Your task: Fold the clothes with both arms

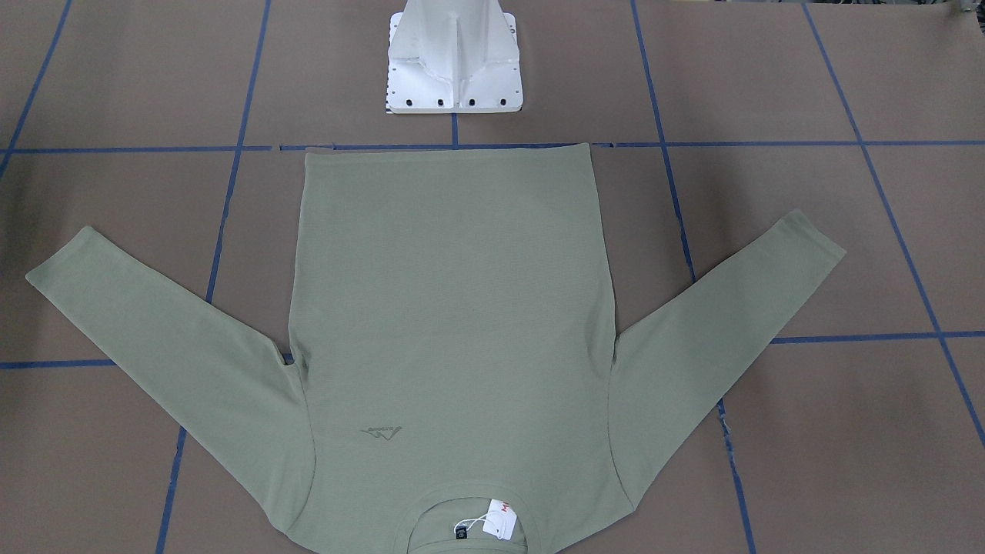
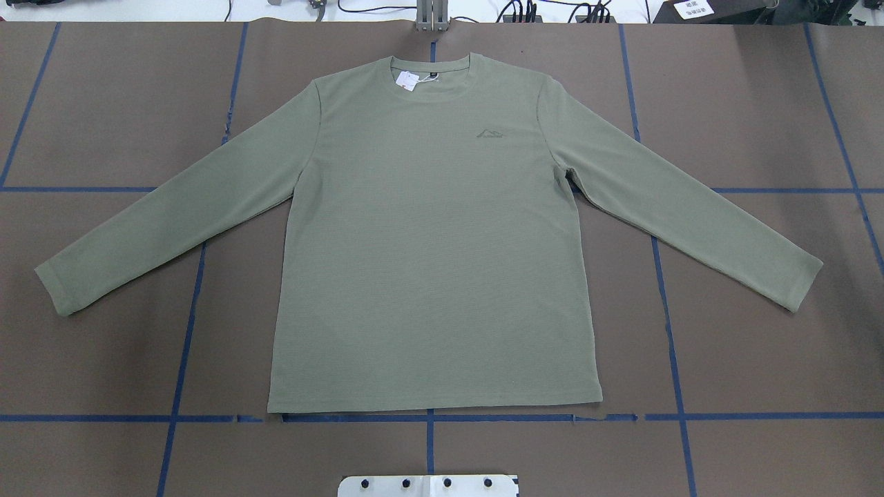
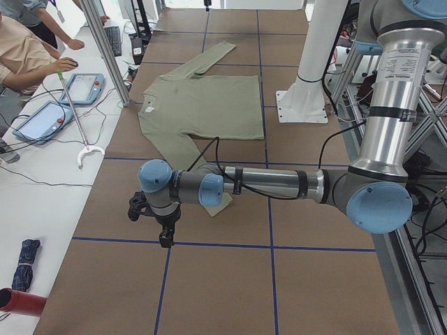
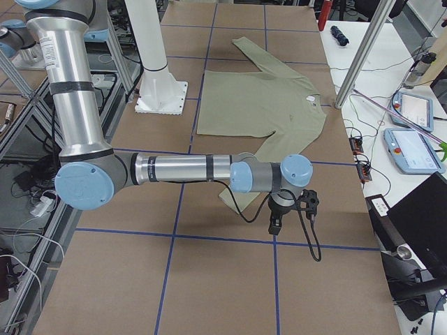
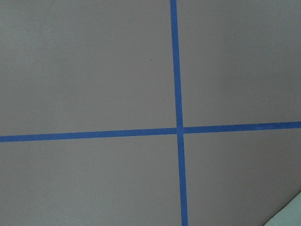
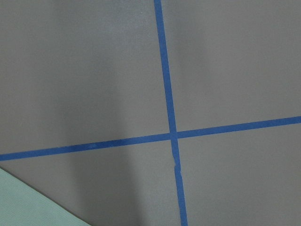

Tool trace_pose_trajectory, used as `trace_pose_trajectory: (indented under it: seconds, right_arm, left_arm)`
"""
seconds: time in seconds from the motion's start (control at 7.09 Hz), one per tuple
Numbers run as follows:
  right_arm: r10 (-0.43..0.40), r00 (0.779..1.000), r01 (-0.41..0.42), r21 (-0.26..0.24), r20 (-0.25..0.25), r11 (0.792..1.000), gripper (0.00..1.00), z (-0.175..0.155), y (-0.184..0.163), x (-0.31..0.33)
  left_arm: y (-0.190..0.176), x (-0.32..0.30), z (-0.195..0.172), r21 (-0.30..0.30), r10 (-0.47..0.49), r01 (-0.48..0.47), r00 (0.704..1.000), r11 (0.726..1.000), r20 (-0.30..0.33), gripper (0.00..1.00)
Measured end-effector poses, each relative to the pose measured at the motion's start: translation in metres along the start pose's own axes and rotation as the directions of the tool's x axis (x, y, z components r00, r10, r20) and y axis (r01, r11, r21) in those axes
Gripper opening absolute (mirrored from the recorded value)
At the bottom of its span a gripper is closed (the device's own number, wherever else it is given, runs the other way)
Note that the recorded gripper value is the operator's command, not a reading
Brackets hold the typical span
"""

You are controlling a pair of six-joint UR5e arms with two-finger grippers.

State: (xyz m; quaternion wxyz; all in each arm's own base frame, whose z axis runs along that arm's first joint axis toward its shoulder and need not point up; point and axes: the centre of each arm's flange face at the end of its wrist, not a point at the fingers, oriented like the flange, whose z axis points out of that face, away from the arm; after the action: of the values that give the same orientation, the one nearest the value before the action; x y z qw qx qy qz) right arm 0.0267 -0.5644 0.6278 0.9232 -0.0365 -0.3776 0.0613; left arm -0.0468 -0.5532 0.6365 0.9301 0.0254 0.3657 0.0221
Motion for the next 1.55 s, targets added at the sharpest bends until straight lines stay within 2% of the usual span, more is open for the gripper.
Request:
trace_pose_trajectory:
  seconds: [0.56, 0.85, 1.13, 1.27, 1.55]
  right_arm:
    - [0.008, 1.0, -0.007, -0.01, 0.016, 1.0, 1.0, 0.004, 0.002, -0.002]
    - [-0.047, 0.999, 0.047, -0.01, 0.024, 0.999, 1.0, 0.016, 0.004, -0.021]
    - [-0.142, 0.99, 0.142, 0.009, 0.017, 0.99, 1.0, 0.038, 0.009, -0.042]
    - [-0.148, 0.989, 0.148, 0.001, 0.019, 0.989, 1.0, 0.048, 0.013, -0.049]
    - [-0.097, 0.995, 0.097, -0.009, 0.03, 0.995, 1.0, 0.069, 0.032, -0.046]
  left_arm:
    - [-0.002, 0.006, -0.006, 0.019, 0.048, -0.048, 0.999, 0.999, 0.001, 1.0]
    - [-0.002, 0.009, -0.007, 0.023, 0.055, -0.054, 0.999, 0.998, -0.002, 1.0]
    - [-0.005, 0.028, -0.002, 0.027, 0.09, -0.088, 0.994, 0.996, -0.06, 1.0]
    - [-0.007, 0.039, 0.001, 0.043, 0.125, -0.122, 0.988, 0.992, -0.089, 1.0]
    - [-0.011, 0.055, 0.008, 0.075, 0.191, -0.184, 0.976, 0.98, -0.107, 1.0]
